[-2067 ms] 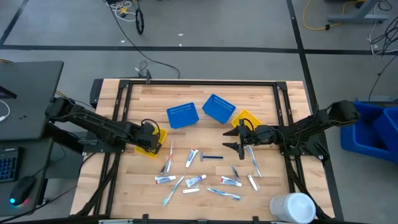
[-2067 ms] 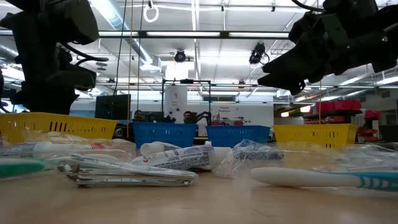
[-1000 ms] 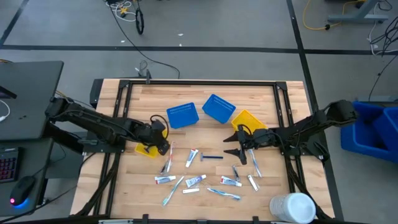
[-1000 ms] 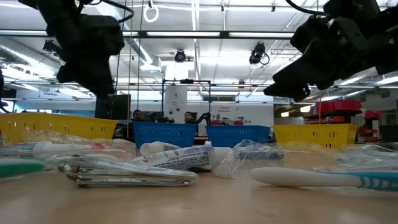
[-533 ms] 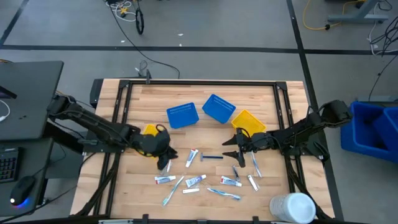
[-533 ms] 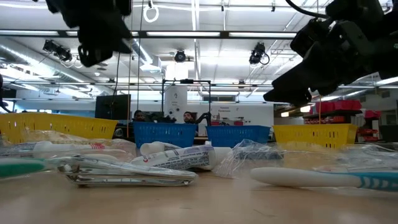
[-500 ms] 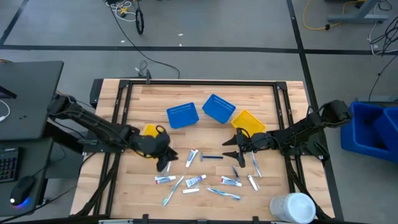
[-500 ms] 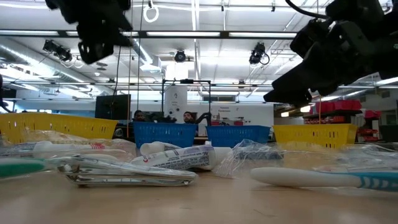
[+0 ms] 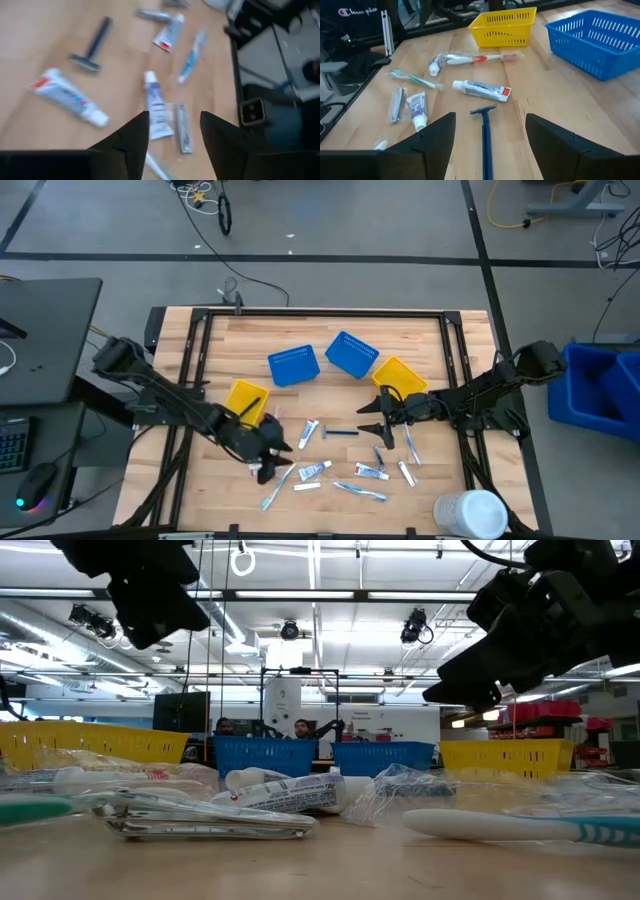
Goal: Pick & Place Travel size toiletries
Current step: Put the white toothpaste into the left blue bin
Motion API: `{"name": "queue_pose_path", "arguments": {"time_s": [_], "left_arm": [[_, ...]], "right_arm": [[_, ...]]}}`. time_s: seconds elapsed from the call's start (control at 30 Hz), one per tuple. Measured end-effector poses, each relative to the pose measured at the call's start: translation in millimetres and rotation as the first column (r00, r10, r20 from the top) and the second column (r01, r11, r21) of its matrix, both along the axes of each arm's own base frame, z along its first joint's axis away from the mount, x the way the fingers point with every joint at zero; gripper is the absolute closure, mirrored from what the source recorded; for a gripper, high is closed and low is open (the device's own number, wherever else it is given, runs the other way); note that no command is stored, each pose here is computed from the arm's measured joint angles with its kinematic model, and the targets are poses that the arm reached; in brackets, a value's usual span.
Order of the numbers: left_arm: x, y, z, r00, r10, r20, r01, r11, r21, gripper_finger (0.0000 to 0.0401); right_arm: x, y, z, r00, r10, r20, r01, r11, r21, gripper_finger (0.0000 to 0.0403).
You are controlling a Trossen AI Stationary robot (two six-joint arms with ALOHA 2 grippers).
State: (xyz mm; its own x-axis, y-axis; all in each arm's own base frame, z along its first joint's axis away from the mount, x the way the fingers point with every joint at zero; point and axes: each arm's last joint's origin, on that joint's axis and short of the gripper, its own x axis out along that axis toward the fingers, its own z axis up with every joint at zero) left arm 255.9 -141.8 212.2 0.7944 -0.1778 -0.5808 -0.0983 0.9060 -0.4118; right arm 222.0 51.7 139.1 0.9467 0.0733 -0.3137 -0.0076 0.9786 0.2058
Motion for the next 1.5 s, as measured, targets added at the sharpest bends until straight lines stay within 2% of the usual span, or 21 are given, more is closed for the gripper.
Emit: {"name": "queue_pose_path", "arguments": {"time_s": [0.1, 0.2, 0.37, 0.57, 0.7, 0.97, 1.2, 1.27, 1.5], "left_arm": [[16, -11, -5, 0.995, -0.089, -0.052, 0.091, 0.995, 0.036, 0.0200], [28, -17, -5, 0.975, -0.131, -0.177, 0.154, 0.981, 0.119, 0.0198], [41, -19, 2, 0.912, -0.039, -0.409, 0.123, 0.976, 0.181, 0.0198], [51, -25, -12, 0.871, -0.010, -0.491, 0.103, 0.981, 0.162, 0.0198], [50, -26, -30, 0.820, 0.013, -0.572, 0.082, 0.987, 0.140, 0.0198], [47, -24, -41, 0.777, 0.042, -0.628, 0.098, 0.978, 0.186, 0.0198], [51, -28, -53, 0.765, 0.016, -0.644, 0.107, 0.983, 0.151, 0.0198], [50, -28, -57, 0.744, 0.019, -0.668, 0.118, 0.980, 0.159, 0.0198], [49, -28, -62, 0.728, 0.022, -0.686, 0.130, 0.977, 0.169, 0.0199]], "right_arm": [[0, 0, 0, 1.000, 0.000, 0.003, 0.000, 1.000, 0.001, 0.0155], [0, 0, 0, 1.000, 0.000, 0.005, 0.000, 1.000, 0.001, 0.0162], [0, 0, 1, 1.000, 0.000, 0.014, 0.000, 1.000, 0.004, 0.0170], [0, 0, 1, 1.000, 0.000, 0.011, 0.000, 1.000, 0.003, 0.0171], [0, 0, 1, 1.000, 0.000, 0.009, 0.000, 1.000, 0.002, 0.0164], [0, 0, -1, 1.000, 0.001, -0.009, -0.001, 1.000, -0.002, 0.0155], [-1, 0, -2, 1.000, 0.000, -0.026, 0.000, 1.000, -0.006, 0.0169], [-1, 0, -3, 1.000, 0.001, -0.029, -0.001, 1.000, -0.007, 0.0173], [0, 0, -4, 0.999, 0.001, -0.034, -0.001, 1.000, -0.008, 0.0180]]}}
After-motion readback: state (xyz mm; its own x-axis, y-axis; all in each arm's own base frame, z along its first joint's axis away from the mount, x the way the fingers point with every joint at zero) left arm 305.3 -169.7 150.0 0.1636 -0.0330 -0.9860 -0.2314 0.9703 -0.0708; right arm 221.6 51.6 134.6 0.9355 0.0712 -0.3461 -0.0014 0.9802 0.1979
